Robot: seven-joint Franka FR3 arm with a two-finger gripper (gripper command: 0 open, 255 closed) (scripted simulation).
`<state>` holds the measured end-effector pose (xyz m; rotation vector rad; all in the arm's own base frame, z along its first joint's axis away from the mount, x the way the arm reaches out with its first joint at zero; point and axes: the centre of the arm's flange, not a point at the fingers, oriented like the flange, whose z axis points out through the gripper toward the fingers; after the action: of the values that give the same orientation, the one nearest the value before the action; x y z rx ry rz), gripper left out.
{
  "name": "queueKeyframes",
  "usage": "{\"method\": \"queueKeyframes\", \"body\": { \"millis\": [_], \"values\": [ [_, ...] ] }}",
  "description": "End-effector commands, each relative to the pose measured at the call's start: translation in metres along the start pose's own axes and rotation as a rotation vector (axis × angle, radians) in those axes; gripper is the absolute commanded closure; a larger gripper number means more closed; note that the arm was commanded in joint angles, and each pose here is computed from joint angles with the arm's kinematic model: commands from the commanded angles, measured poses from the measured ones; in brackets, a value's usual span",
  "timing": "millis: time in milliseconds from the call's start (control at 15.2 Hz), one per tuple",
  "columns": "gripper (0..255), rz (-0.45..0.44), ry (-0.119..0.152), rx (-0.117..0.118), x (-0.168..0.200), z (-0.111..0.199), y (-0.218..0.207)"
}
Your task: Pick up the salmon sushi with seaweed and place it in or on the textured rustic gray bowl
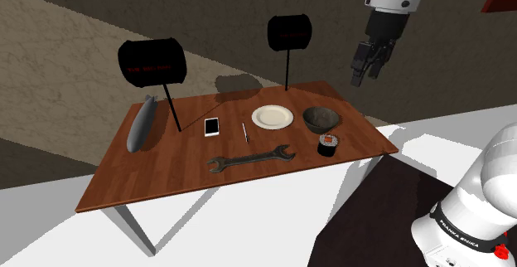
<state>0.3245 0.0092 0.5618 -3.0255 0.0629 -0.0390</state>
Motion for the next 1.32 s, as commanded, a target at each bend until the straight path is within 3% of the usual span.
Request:
{"method": "queueKeyframes", "body": {
  "millis": [0,1254],
  "values": [
    [0,0.000,0.000,0.000,0.000,0.000,0.000],
    [0,-0.166,-0.080,-0.025,0.105,0.201,0.115]
  ]
}}
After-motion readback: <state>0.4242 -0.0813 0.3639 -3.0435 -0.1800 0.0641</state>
